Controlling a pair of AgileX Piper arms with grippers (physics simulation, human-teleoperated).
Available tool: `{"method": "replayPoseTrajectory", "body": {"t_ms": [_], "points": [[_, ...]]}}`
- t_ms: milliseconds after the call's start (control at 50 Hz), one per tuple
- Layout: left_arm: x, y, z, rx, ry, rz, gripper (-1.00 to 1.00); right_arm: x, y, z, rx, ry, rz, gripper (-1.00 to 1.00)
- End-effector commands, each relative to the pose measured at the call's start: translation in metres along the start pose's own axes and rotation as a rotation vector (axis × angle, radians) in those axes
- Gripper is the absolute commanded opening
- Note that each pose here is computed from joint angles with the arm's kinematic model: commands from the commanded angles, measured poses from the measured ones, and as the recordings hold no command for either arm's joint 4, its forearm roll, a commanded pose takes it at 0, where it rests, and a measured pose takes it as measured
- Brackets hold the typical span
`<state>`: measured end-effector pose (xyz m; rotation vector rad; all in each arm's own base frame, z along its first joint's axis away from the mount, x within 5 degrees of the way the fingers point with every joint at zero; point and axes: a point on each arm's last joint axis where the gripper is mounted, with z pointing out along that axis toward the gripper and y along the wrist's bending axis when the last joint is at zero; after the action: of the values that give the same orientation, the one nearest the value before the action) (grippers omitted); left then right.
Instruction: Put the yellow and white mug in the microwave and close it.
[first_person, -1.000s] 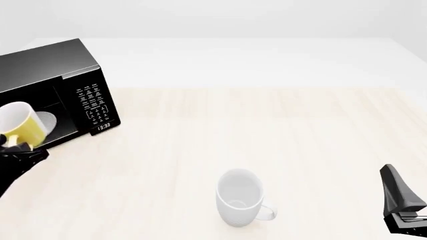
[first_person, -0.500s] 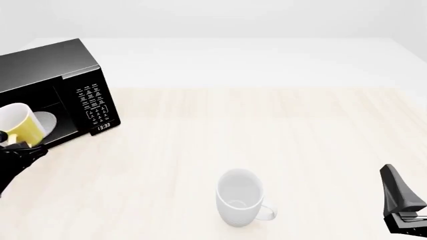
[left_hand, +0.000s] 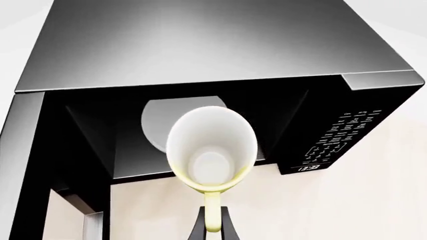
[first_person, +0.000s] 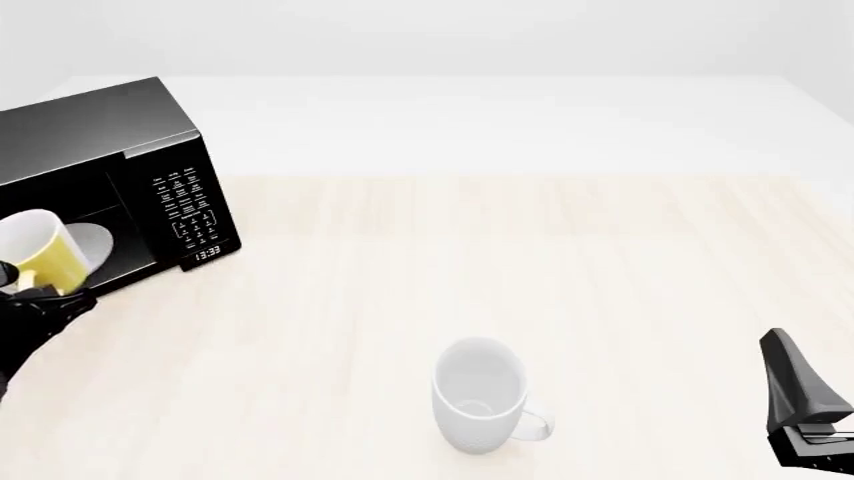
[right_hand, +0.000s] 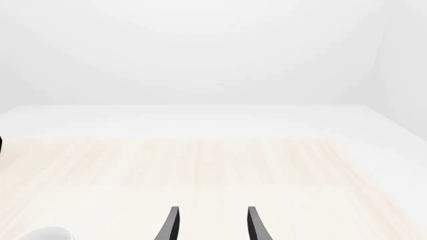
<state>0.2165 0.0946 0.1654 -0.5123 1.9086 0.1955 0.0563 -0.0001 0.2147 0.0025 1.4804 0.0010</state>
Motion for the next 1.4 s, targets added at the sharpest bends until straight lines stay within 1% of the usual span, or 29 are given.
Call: {"method": "replayPoseTrajectory", "body": {"t_ms": [20, 360, 580, 600, 620, 920, 940, 960, 1080, 1180, 1400], "points": [[-0.002, 0.001, 0.004, -0.003, -0.007, 0.000, -1.00, 0.000, 0.000, 0.000, 0.000, 0.000, 0.000, 1.00], [-0.007, 0.002, 0.013, -0.007, -0.013, -0.007, -1.00, 0.000, 0.000, 0.000, 0.000, 0.000, 0.000, 1.00], [-0.007, 0.002, 0.013, -0.007, -0.013, -0.007, -1.00, 0.000, 0.000, 0.000, 0.000, 0.000, 0.000, 1.00], [-0.011, 0.002, 0.022, -0.009, -0.014, -0.011, -1.00, 0.000, 0.000, 0.000, 0.000, 0.000, 0.000, 1.00], [-0.011, 0.002, 0.023, -0.010, -0.015, -0.010, -1.00, 0.000, 0.000, 0.000, 0.000, 0.000, 0.000, 1.00], [-0.011, 0.002, 0.023, -0.010, -0.015, -0.010, -1.00, 0.000, 0.000, 0.000, 0.000, 0.000, 0.000, 1.00], [-0.018, 0.006, 0.025, -0.023, -0.035, -0.018, -1.00, 0.000, 0.000, 0.000, 0.000, 0.000, 0.000, 1.00], [-0.020, 0.008, 0.026, -0.030, -0.041, -0.020, -1.00, 0.000, 0.000, 0.000, 0.000, 0.000, 0.000, 1.00], [-0.023, 0.009, 0.027, -0.034, -0.045, -0.020, -1.00, 0.000, 0.000, 0.000, 0.000, 0.000, 0.000, 1.00], [-0.029, 0.012, 0.027, -0.044, -0.060, -0.024, -1.00, 0.000, 0.000, 0.000, 0.000, 0.000, 0.000, 1.00], [-0.032, 0.015, 0.034, -0.053, -0.066, -0.026, -1.00, 0.000, 0.000, 0.000, 0.000, 0.000, 0.000, 1.00]]}}
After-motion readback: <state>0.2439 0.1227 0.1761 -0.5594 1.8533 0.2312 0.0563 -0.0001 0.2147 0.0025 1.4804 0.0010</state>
